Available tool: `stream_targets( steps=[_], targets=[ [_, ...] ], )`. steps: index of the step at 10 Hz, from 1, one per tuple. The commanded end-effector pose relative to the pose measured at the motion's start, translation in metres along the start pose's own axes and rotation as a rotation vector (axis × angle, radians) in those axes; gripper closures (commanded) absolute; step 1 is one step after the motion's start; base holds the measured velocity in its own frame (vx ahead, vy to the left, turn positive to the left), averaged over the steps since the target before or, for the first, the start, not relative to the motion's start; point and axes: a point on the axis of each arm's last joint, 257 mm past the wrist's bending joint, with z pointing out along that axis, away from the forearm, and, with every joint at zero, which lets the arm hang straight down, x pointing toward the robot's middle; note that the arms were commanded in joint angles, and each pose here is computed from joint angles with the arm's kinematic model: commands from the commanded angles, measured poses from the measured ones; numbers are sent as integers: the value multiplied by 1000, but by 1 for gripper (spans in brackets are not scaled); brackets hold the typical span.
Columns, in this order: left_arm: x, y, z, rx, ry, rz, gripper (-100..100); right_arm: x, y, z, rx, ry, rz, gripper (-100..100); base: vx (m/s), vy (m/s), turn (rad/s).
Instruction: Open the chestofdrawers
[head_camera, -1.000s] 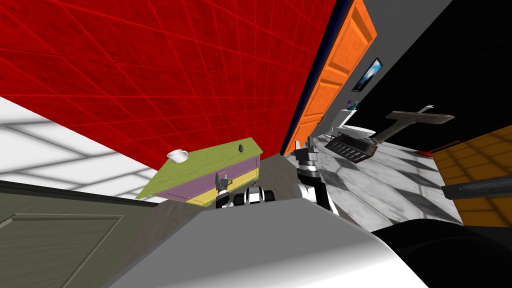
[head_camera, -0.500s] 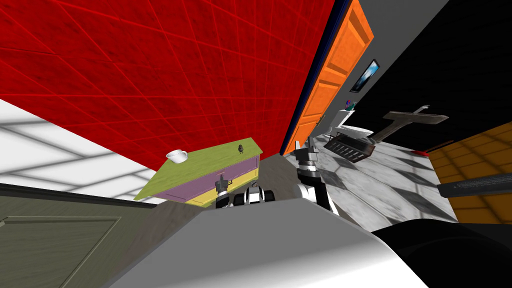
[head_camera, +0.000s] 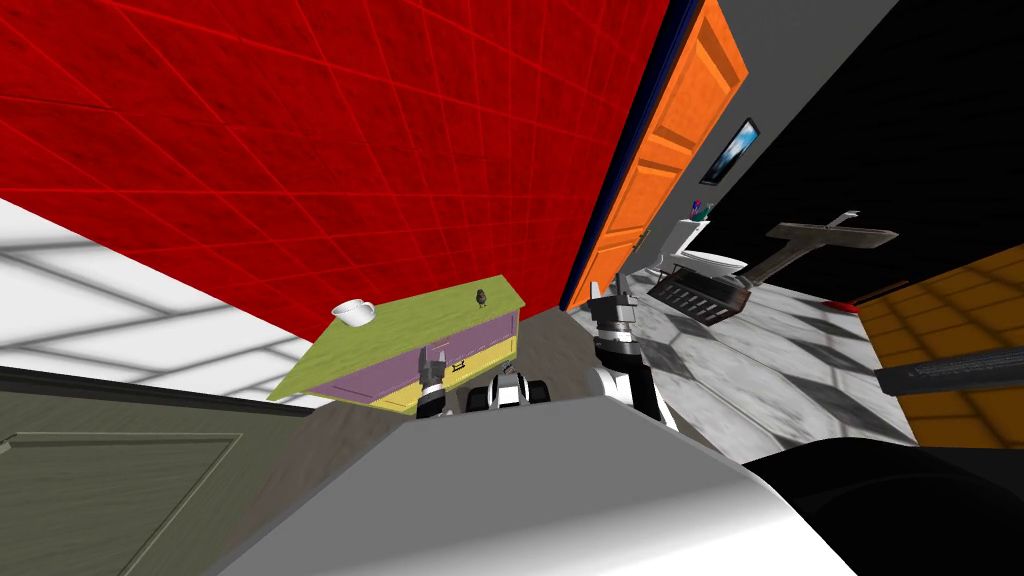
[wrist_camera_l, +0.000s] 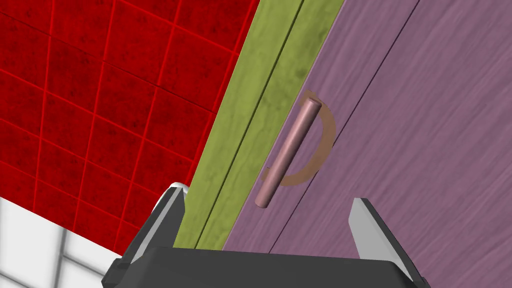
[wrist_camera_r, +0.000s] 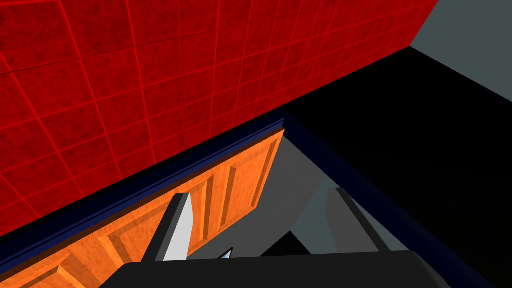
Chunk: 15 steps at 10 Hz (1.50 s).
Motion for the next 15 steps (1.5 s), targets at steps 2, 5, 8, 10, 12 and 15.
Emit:
stream_targets(
  steps=[2,5,8,10,12,15],
  targets=[
    [-24,-10,11,-6,19,71,-100,0,0,0,0,0,0,0,3,-10,7],
    [2,-11,12,40,-11,-15,-100,0,0,0,0,0,0,0,16,-56,42],
    [28,1,4,40,-40,-90,-100,0,0,0,0,0,0,0,3,-7,-9],
    [32,1,3,38,-44,-98,-100,0,0,0,0,0,0,0,0,0,0],
    [41,0,21,35,-37,-102,-100,0,0,0,0,0,0,0,5,15,38],
    [37,1,11,37,-41,-101,100,0,0,0,0,0,0,0,6,8,-6]
  ],
)
